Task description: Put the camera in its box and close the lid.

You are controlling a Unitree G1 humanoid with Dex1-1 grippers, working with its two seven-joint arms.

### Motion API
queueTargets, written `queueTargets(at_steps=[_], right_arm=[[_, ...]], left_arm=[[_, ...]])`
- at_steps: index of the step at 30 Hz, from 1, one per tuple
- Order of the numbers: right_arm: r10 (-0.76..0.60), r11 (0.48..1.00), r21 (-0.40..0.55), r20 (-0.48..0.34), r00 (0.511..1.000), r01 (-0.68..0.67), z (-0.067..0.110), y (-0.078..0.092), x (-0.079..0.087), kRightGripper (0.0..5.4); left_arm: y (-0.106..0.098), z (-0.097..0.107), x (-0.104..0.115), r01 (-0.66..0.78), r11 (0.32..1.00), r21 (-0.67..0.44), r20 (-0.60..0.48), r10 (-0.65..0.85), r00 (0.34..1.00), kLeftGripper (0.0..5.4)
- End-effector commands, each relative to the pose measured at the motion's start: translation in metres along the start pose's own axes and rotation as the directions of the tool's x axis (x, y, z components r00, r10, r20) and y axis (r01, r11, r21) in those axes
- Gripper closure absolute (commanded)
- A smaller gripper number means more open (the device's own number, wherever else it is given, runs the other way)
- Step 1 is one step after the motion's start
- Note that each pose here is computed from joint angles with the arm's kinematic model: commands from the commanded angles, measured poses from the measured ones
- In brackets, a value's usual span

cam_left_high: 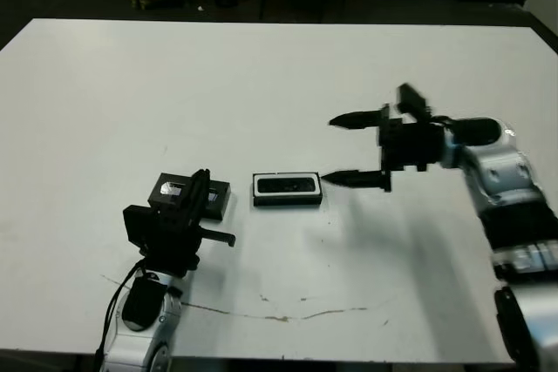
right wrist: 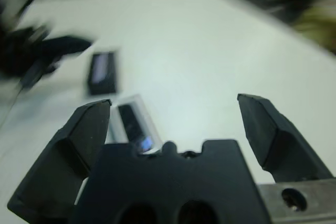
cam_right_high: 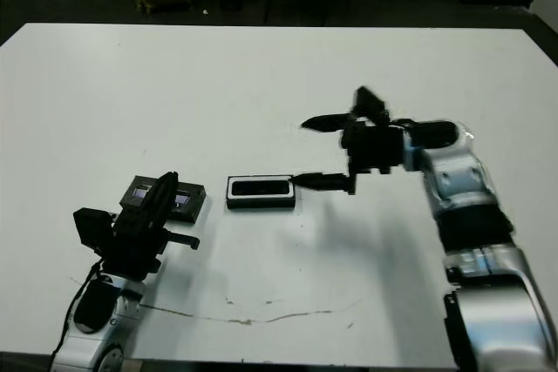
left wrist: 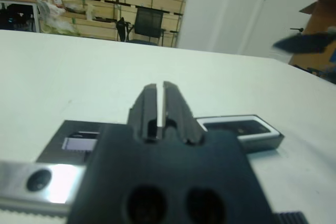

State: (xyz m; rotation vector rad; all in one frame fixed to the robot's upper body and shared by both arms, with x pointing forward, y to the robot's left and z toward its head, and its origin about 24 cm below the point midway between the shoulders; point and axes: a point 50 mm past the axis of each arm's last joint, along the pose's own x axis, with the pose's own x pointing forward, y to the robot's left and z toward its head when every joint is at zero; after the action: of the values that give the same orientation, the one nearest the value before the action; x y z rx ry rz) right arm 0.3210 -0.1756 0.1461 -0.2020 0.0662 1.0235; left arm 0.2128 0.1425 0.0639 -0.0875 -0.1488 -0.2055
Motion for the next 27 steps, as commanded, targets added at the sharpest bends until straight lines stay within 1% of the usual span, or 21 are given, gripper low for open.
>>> queueTargets(at_steps=[1, 3, 4, 8, 11, 14, 17, 19, 22, 27], right_arm=[[-0.417, 0.903, 0.132, 0.033, 0.908, 0.410, -0.022, 0.033, -0.012, 0.57], [-0.524, 0.843, 0.161, 0.033, 0.851, 0.513, -0.026, 0.051, -0.017, 1.02], [-0.553, 0.825, 0.164, 0.036, 0.833, 0.540, -0.028, 0.059, -0.019, 1.24], [-0.610, 0.788, 0.149, 0.052, 0.791, 0.598, -0.034, 0.092, -0.029, 2.15], [-0.630, 0.774, 0.143, 0.066, 0.774, 0.617, -0.041, 0.110, -0.034, 2.81], [-0.645, 0.761, 0.148, 0.074, 0.761, 0.631, -0.046, 0.120, -0.038, 3.50], [-0.646, 0.759, 0.161, 0.068, 0.761, 0.630, -0.050, 0.128, -0.040, 4.16], [-0.639, 0.764, 0.176, 0.069, 0.766, 0.621, -0.052, 0.131, -0.040, 4.64], [-0.629, 0.771, 0.188, 0.073, 0.774, 0.609, -0.055, 0.131, -0.039, 5.32], [-0.631, 0.768, 0.190, 0.067, 0.773, 0.611, -0.057, 0.129, -0.038, 5.38]], left_arm=[[0.009, -0.001, -0.001, -0.019, 0.999, 0.032, -0.010, 0.019, 1.000, 5.40], [0.013, 0.003, 0.000, -0.033, 0.997, 0.064, -0.005, 0.034, 0.999, 5.40], [0.015, 0.005, 0.000, -0.040, 0.996, 0.078, -0.005, 0.041, 0.999, 5.40], [0.031, 0.020, 0.005, -0.033, 0.993, 0.109, 0.019, 0.031, 0.999, 5.40], [0.046, 0.034, 0.011, -0.007, 0.985, 0.171, 0.042, 0.000, 0.999, 5.40], [0.061, 0.047, 0.019, 0.012, 0.966, 0.257, 0.080, -0.033, 0.996, 5.40], [0.074, 0.063, 0.030, 0.047, 0.945, 0.325, 0.076, -0.075, 0.994, 5.40], [0.083, 0.073, 0.037, 0.092, 0.929, 0.359, 0.047, -0.116, 0.992, 5.40], [0.096, 0.086, 0.049, 0.177, 0.905, 0.387, -0.043, -0.174, 0.984, 5.40], [0.113, 0.097, 0.065, 0.310, 0.853, 0.419, -0.164, -0.265, 0.950, 5.40]])
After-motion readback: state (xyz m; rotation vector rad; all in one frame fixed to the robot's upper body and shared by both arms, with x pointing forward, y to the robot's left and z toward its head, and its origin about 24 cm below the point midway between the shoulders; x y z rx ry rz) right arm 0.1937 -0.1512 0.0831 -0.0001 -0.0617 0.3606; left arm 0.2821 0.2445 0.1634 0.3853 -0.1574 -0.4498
